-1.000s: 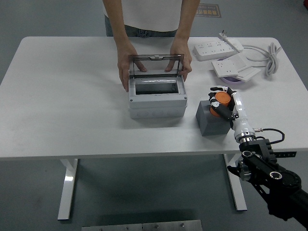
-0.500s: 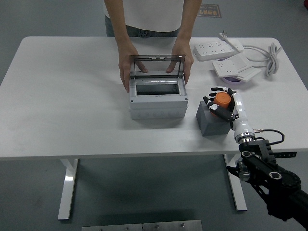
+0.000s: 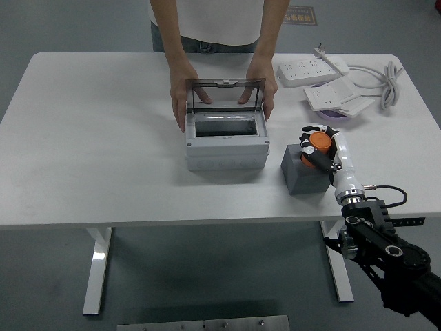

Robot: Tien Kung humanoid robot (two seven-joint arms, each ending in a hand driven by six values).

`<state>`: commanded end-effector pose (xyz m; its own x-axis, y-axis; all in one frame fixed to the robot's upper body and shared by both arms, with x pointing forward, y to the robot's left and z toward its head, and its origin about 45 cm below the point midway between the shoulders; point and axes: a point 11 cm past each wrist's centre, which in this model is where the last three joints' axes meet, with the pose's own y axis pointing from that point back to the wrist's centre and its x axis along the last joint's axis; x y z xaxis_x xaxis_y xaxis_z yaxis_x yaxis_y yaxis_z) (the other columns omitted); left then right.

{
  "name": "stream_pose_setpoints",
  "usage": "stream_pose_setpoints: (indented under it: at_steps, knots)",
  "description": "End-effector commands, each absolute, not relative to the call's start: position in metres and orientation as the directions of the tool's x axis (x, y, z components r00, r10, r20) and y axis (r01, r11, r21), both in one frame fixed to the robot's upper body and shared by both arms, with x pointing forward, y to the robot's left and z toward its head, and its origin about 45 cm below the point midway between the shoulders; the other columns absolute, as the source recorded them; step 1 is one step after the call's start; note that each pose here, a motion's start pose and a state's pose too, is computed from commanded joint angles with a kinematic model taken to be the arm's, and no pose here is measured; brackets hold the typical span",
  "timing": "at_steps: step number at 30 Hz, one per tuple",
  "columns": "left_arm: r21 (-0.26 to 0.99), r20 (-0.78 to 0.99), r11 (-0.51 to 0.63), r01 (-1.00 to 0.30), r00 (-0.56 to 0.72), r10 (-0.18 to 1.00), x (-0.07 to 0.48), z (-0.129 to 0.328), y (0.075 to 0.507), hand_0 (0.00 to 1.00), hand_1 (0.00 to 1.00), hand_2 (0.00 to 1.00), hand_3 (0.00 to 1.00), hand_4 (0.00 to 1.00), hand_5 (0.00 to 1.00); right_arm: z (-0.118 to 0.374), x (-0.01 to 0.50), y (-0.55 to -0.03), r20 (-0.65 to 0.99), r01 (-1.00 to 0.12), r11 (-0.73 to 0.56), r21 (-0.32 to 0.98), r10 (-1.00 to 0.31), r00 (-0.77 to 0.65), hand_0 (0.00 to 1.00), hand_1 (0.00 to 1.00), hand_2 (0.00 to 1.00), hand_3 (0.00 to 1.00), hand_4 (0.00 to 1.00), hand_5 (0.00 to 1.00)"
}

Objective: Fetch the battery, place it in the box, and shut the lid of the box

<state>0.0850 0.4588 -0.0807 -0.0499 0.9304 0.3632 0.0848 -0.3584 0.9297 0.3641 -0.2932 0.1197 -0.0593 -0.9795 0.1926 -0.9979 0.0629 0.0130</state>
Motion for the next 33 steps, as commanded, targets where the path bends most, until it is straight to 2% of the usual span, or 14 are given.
stream_pose_setpoints:
  at_steps: [11,12,17,18,23,24,29,30,33]
  knots:
    - [0.930,0.363,-0.358,0.087,-0.053,0.930,0.086,-0.080,0.459,0.519,0.725,0.583,0.524,0.304,0.002,0.122,0.365,-0.294,0.195,-0.998,0.070,0.005,-0.978,-0.068,0.434,0.345,0.387,0.401,0.408,0.011]
    - [0.930,0.364,-0.359,0.087,-0.054,0.930,0.086,-0.080,0.459,0.518,0.724,0.583,0.529,0.300,0.002,0.123,0.366,-0.294,0.195,-0.997,0.071,0.003,-0.978,-0.069,0.407,0.342,0.377,0.398,0.352,0.002]
    - [0.929,0.364,-0.359,0.086,-0.056,0.930,0.086,-0.080,0.459,0.518,0.724,0.583,0.529,0.300,0.002,0.128,0.368,-0.293,0.192,-0.997,0.074,-0.010,-0.979,-0.074,0.407,0.342,0.377,0.398,0.352,0.002]
    - [0.929,0.364,-0.359,0.085,-0.056,0.930,0.087,-0.080,0.459,0.518,0.725,0.585,0.530,0.301,0.002,0.129,0.368,-0.293,0.191,-0.997,0.074,-0.012,-0.979,-0.075,0.355,0.327,0.368,0.385,0.278,0.002]
    - [0.929,0.365,-0.360,0.085,-0.057,0.929,0.087,-0.080,0.459,0.518,0.725,0.585,0.530,0.301,0.002,0.131,0.370,-0.293,0.192,-0.997,0.073,-0.019,-0.978,-0.075,0.355,0.327,0.368,0.385,0.278,0.002]
    - [0.929,0.365,-0.359,0.085,-0.057,0.929,0.086,-0.080,0.459,0.518,0.725,0.586,0.532,0.303,0.002,0.132,0.370,-0.293,0.193,-0.997,0.073,-0.020,-0.978,-0.076,0.330,0.312,0.348,0.361,0.078,0.002]
    - [0.929,0.366,-0.360,0.085,-0.056,0.929,0.087,-0.080,0.460,0.518,0.725,0.586,0.532,0.303,0.002,0.134,0.372,-0.294,0.197,-0.997,0.077,-0.025,-0.977,-0.081,0.330,0.312,0.348,0.361,0.078,0.002]
    - [0.929,0.366,-0.361,0.085,-0.056,0.929,0.087,-0.080,0.460,0.519,0.725,0.591,0.534,0.308,0.002,0.134,0.372,-0.294,0.199,-0.997,0.078,-0.025,-0.977,-0.081,0.244,0.286,0.338,0.343,0.019,0.002]
    - [0.928,0.368,-0.362,0.086,-0.055,0.928,0.087,-0.079,0.460,0.519,0.725,0.591,0.534,0.308,0.002,0.135,0.372,-0.293,0.201,-0.997,0.078,-0.027,-0.976,-0.082,0.244,0.286,0.338,0.343,0.019,0.002]
